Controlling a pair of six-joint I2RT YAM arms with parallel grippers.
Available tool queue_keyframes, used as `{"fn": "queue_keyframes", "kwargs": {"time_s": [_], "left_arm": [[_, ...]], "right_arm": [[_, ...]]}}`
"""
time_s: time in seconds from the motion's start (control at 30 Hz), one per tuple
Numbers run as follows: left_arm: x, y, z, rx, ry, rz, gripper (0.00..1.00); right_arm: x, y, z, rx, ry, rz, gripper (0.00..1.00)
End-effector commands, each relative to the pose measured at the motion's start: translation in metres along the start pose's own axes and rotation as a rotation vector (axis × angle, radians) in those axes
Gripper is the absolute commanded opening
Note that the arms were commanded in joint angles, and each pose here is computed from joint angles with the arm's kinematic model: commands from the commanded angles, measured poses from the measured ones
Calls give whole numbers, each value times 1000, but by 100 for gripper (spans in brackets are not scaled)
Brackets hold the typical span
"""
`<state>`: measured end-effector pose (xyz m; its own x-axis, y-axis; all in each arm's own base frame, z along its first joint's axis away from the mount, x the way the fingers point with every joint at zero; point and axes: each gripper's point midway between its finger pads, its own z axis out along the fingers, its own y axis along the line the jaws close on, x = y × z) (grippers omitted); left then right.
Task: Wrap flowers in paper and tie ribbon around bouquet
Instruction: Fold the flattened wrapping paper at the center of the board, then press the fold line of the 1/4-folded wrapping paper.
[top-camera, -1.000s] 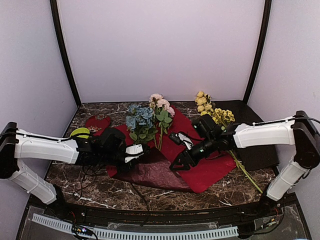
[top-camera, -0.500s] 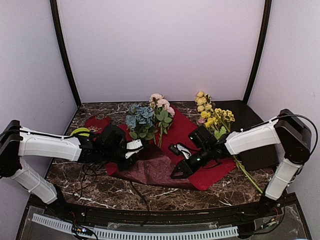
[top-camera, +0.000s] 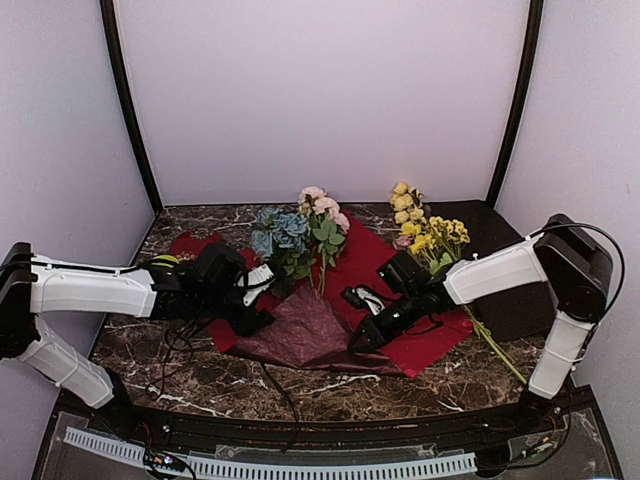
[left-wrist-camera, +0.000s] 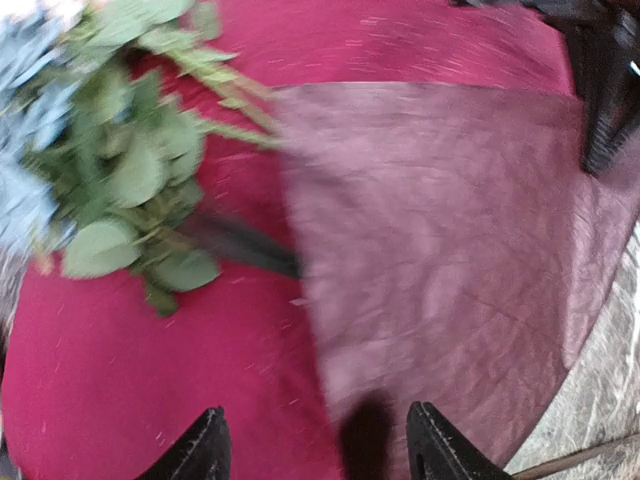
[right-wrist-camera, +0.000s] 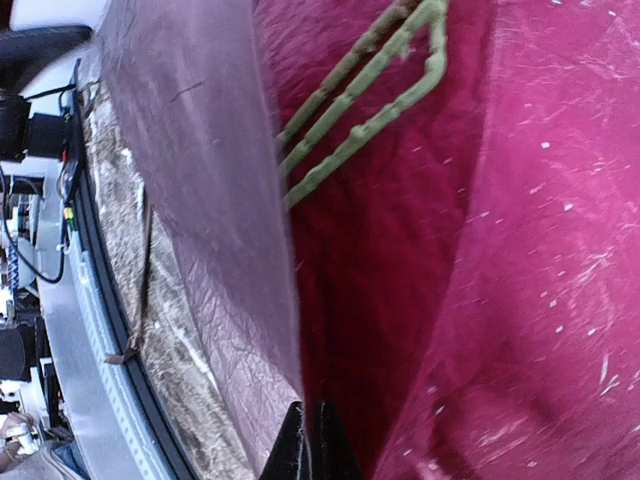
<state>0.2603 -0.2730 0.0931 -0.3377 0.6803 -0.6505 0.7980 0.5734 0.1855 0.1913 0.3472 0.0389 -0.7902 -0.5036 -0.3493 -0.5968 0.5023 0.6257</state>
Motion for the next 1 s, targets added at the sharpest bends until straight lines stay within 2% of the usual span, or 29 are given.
{"fn": "queue_keyframes", "kwargs": {"time_s": [0.0,0.13,0.27,0.4,0.73,0.87,0.97], "left_arm": [[36,53,-15,-217,127,-311,61],[75,65,-1,-253,233,-516,54],[106,40,22,-166,383,-573,44],[133,23,27,-128,489,-615,41],[164,1,3,-96,501,-736,40],[153,15,-8,-146,464,-696,43],[122,26,-15,-154,385,-651,52]], "right_arm": [[-9,-6,-1,34,6,-5,0],[-10,-8,-3,58,20,-16,0],[-3,-11,-6,81,47,-16,0],[2,-9,-9,80,56,-18,0],[5,-6,-21,96,80,-31,0],[-8,-12,-27,116,63,-34,0],[-13,-11,-29,112,62,-44,0]]}}
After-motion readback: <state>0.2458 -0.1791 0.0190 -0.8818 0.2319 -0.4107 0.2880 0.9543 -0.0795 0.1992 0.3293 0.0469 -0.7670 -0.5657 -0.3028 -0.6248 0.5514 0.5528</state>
